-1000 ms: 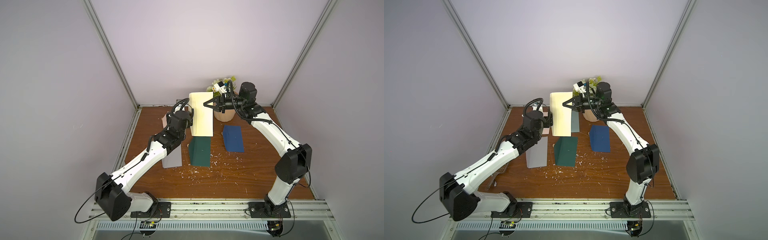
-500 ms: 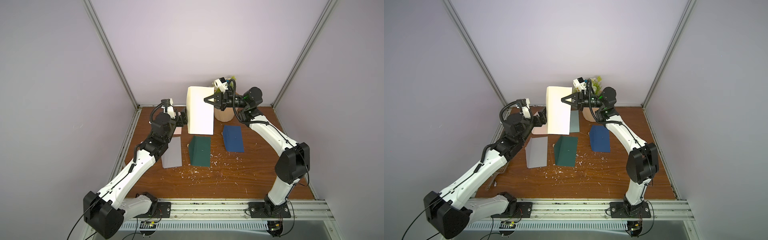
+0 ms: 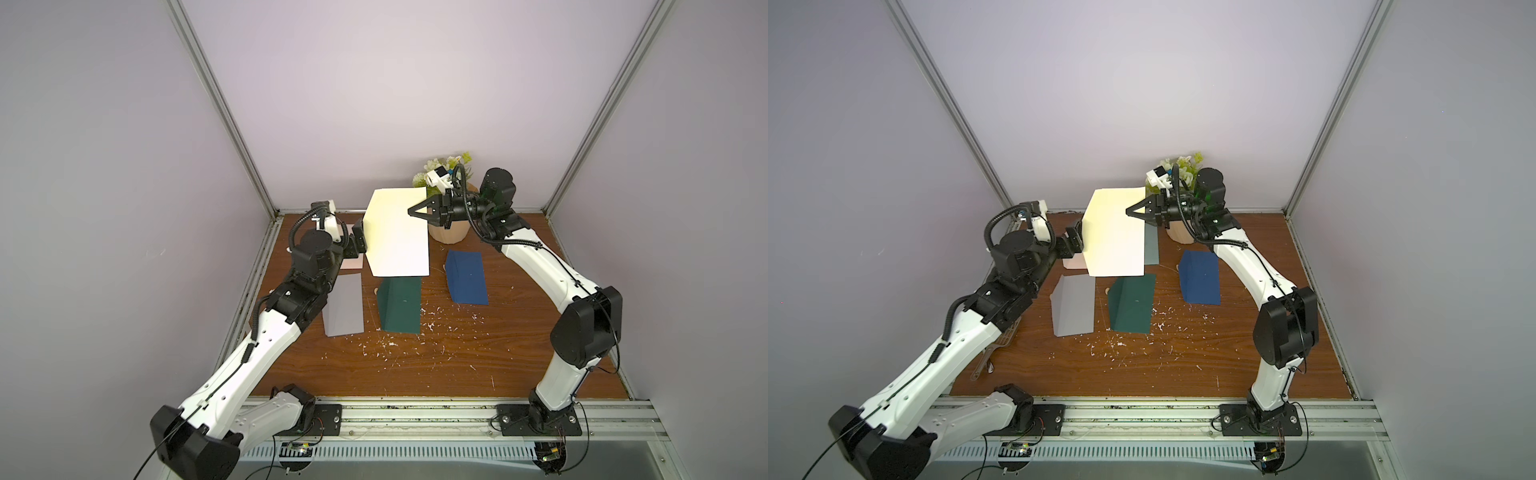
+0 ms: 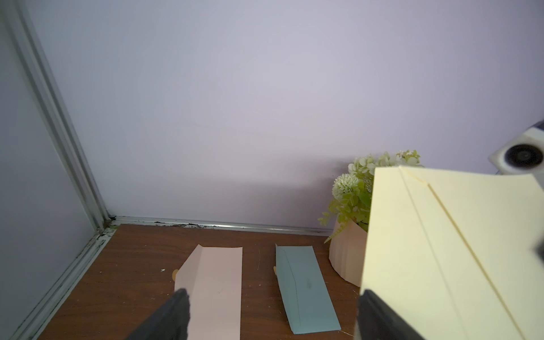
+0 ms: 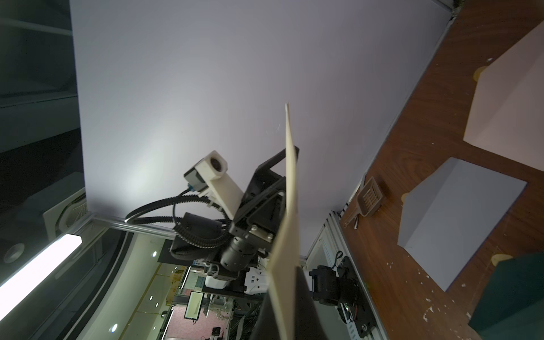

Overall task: Open the envelope
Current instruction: Open the envelope flap on the envelope, then place the envelope at the center of the board.

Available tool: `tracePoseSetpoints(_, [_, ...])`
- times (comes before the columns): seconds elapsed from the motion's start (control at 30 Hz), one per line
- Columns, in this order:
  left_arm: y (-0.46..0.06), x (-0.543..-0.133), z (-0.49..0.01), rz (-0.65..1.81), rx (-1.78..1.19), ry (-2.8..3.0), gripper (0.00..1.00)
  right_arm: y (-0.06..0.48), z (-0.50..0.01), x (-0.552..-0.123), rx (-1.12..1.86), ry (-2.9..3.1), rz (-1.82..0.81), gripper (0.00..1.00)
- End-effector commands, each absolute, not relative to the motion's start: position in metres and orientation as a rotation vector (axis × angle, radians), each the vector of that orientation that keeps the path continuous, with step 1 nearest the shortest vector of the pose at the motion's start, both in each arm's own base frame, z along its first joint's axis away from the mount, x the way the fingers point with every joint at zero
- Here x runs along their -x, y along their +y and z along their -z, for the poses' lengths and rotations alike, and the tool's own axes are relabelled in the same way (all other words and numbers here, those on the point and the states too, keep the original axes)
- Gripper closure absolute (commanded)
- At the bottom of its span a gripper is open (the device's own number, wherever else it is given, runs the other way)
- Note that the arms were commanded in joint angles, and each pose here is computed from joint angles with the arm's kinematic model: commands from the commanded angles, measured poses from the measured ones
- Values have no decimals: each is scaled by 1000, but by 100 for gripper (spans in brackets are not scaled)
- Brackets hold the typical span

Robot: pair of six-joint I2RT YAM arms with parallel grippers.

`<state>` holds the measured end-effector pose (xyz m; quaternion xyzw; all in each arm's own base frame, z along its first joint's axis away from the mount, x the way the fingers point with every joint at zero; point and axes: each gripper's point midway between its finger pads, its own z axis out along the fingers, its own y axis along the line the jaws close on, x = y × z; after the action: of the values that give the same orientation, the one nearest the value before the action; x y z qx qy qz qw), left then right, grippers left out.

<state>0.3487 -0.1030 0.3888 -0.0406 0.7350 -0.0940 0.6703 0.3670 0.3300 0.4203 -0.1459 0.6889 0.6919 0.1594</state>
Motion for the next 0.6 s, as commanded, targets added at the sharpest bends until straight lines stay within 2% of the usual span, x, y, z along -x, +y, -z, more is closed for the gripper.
tracePoseSetpoints(0.0, [-73,-331,-401,112,156,1656,6,315,-421,-361,483,1977,-1829,100])
tracePoseSetpoints(0.13, [-61,-317,-404,97,189,1649,3,309,-395,-365,441,2061,-1771,100])
tracePoseSetpoints(0.33, [-51,-311,-400,53,207,1663,0,290,-325,-348,369,2291,-1616,100])
tracePoseSetpoints(0.57, [-48,-330,-382,124,219,1696,0,223,-237,-332,184,2596,-1255,100])
